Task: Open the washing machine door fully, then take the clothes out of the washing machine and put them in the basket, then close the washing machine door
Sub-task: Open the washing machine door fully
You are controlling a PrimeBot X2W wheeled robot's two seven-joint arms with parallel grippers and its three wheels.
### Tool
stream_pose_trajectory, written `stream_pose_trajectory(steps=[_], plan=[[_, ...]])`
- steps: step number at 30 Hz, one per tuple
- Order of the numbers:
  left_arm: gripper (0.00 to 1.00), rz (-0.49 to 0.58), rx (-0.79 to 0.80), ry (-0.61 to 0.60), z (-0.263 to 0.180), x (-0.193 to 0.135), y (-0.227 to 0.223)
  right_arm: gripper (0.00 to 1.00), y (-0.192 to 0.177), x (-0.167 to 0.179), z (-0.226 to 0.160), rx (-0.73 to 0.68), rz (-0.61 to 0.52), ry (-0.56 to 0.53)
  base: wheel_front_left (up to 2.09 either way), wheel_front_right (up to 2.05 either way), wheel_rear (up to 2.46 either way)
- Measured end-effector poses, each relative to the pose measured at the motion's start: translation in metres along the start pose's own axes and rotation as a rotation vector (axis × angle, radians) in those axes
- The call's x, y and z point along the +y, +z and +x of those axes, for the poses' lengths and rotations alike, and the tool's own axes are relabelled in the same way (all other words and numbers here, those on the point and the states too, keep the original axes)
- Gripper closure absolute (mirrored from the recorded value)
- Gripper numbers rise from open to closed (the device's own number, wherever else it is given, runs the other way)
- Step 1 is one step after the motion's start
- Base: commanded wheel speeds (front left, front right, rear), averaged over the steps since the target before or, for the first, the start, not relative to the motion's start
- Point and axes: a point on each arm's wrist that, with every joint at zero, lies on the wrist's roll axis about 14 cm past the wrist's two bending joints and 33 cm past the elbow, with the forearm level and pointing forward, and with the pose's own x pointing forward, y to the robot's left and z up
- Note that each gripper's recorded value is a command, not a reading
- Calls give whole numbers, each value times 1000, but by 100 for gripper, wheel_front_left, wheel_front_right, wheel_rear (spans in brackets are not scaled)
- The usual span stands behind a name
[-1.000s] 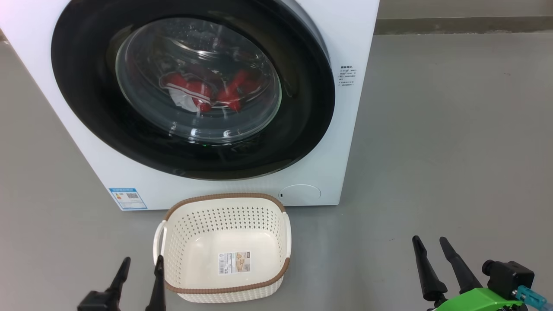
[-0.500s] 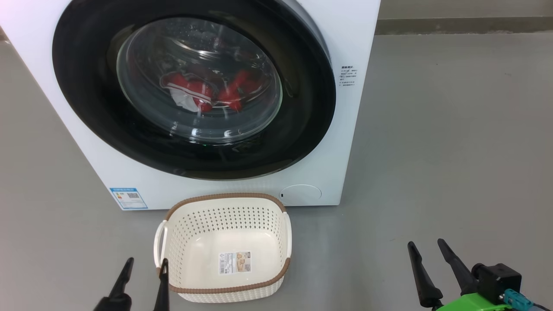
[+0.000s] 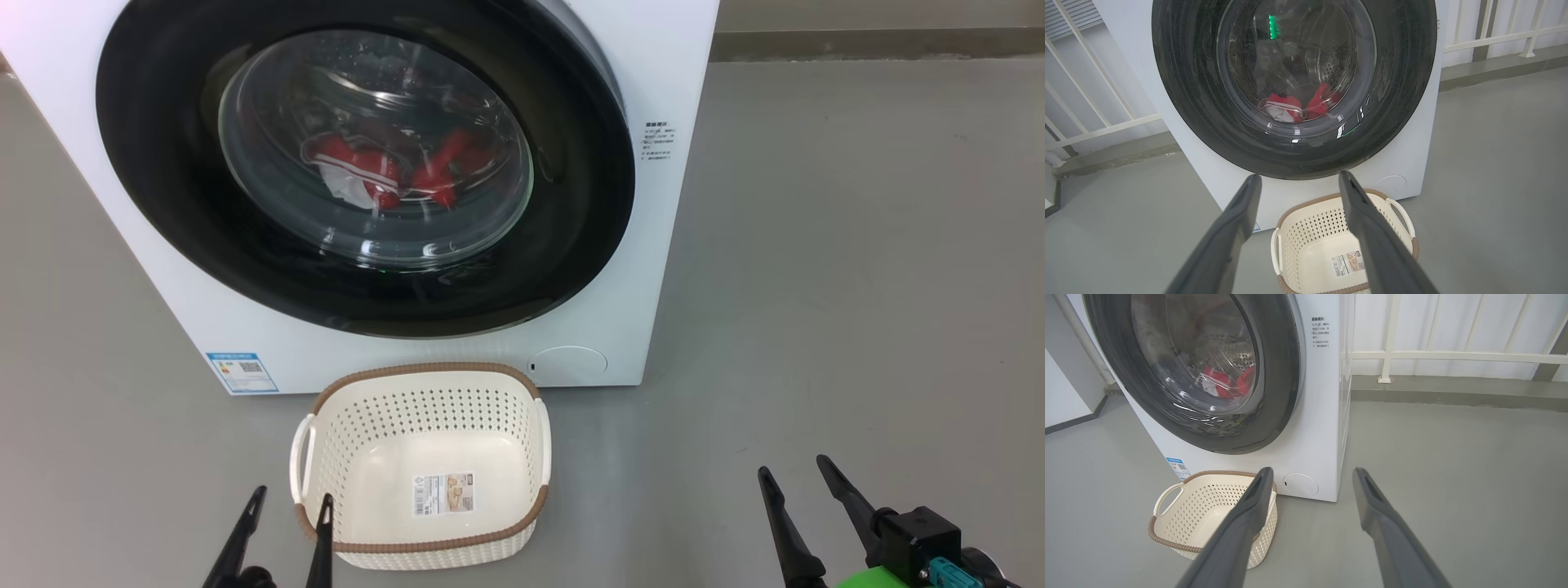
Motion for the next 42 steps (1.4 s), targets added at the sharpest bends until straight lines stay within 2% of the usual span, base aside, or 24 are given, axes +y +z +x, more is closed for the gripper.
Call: stream_pose_trajectory(steps=[42], plan=[[0, -89, -9, 44, 3, 8, 4, 0, -3, -2, 0, 4, 12, -7, 0, 0, 0]])
